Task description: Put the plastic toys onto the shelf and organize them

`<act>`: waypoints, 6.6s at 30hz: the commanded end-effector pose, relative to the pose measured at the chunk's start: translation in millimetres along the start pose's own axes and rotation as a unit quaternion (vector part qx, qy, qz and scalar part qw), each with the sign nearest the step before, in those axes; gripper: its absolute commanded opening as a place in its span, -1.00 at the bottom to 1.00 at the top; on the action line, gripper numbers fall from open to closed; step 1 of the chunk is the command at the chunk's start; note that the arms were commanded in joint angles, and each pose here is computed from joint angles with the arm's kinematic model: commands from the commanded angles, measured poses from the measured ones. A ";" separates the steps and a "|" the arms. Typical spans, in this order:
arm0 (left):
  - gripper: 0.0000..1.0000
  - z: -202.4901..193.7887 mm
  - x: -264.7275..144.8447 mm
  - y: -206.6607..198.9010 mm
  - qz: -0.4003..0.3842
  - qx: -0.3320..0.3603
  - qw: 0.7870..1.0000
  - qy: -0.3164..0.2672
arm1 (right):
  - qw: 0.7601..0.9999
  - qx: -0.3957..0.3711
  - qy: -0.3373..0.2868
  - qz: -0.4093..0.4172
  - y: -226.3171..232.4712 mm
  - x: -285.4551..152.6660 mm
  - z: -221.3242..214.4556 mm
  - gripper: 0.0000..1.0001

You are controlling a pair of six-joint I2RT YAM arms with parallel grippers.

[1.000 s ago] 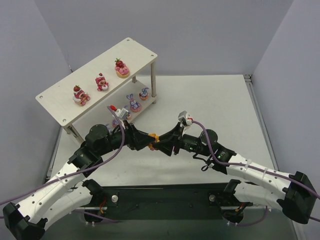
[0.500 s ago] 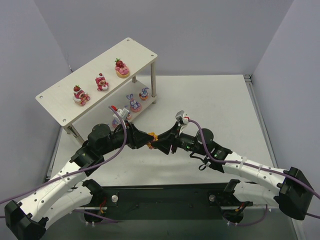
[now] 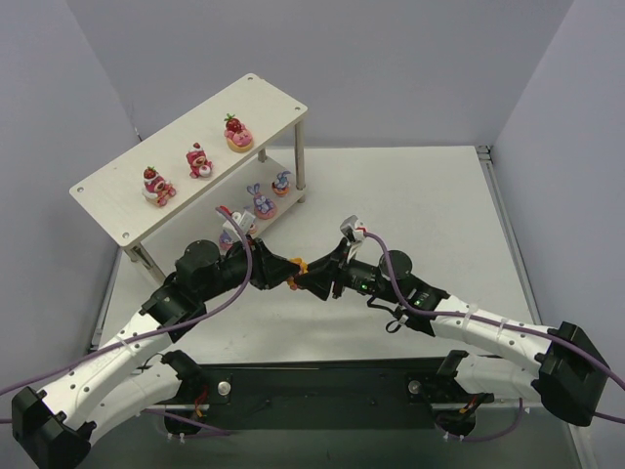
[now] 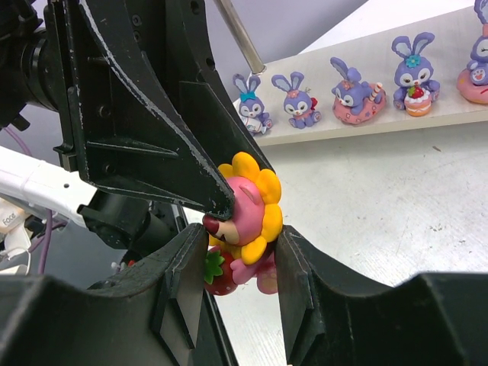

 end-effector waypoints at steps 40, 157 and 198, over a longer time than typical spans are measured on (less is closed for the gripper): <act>-1.00 22.6 14.0 16.0 0.086 0.072 0.994 -0.004 | 0.973 0.060 -0.123 -0.188 -46.6 -38.6 -2.1 0.13; -0.20 297.4 100.7 128.8 0.187 0.220 0.955 -0.069 | 0.958 0.052 -0.095 -0.266 -68.6 -69.1 -20.4 0.12; 0.95 341.6 -7.2 24.1 0.180 0.255 0.928 -0.202 | 0.940 0.041 -0.131 -0.312 -56.4 -94.6 3.2 0.23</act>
Point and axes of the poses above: each gripper's point midway between its finger pads, its own x axis out along the fingers, its own y axis along the line the jaws close on, z = x × y, the point moved 8 cm from there along -x, back along the fingers, and after that the axes turned 13 degrees about x, right-handed, at the moved point
